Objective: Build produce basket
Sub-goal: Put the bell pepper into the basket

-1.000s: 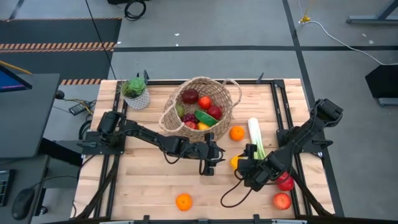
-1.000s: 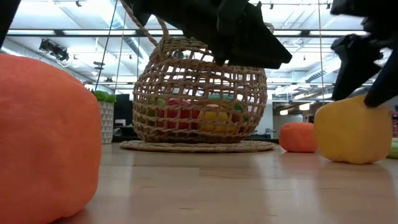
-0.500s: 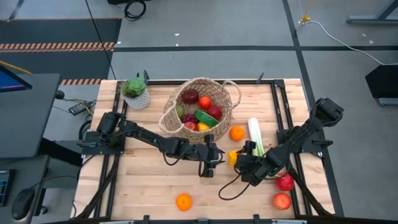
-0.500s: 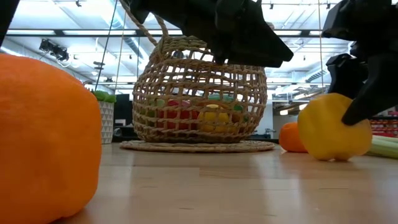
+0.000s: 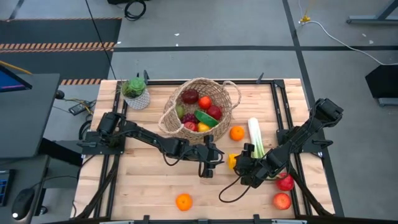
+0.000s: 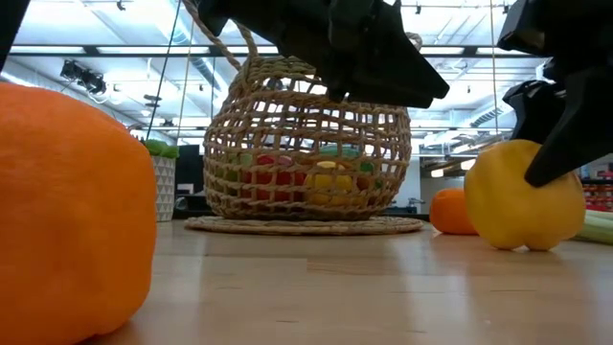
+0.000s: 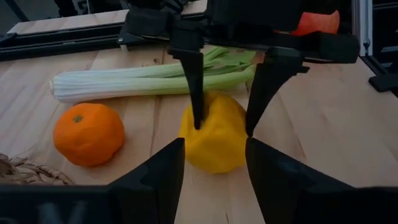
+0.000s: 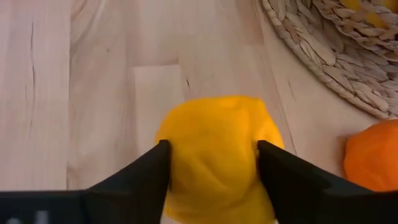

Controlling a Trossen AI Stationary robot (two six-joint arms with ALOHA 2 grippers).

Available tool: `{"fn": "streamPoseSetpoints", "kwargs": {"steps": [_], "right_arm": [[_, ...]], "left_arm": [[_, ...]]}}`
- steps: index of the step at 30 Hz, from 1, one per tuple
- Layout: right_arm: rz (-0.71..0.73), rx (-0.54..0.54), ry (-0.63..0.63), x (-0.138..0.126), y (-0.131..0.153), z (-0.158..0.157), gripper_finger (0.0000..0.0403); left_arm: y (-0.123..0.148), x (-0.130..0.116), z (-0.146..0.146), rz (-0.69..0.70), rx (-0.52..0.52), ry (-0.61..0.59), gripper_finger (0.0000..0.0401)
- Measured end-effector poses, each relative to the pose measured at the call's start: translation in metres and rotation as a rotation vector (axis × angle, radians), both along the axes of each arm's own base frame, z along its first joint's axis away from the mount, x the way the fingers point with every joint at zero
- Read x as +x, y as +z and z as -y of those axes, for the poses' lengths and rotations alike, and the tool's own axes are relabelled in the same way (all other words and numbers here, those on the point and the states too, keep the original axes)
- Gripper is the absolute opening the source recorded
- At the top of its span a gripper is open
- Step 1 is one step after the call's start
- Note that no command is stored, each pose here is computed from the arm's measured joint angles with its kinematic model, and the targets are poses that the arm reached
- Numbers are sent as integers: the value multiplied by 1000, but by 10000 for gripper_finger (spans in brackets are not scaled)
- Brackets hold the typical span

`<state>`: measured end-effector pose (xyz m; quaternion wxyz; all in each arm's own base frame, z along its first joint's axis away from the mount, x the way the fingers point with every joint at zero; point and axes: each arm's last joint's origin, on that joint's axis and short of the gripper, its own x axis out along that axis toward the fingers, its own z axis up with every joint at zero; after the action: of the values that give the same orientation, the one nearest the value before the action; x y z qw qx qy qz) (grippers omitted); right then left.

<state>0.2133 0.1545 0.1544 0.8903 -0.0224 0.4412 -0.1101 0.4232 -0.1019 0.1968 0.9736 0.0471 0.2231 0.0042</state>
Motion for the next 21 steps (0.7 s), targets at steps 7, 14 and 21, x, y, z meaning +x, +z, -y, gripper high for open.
{"fn": "streamPoseSetpoints", "kwargs": {"steps": [7, 14, 21], "right_arm": [[1, -4, 3, 0, 0, 0, 198], [-31, -12, 60, 6, 13, -7, 192], [-39, -78, 111, 17, 60, -20, 191]], "left_arm": [[0, 0, 0, -3, 1, 0, 180], [0, 0, 0, -2, 0, 0, 175], [1, 0, 2, 5, 2, -5, 178]]}}
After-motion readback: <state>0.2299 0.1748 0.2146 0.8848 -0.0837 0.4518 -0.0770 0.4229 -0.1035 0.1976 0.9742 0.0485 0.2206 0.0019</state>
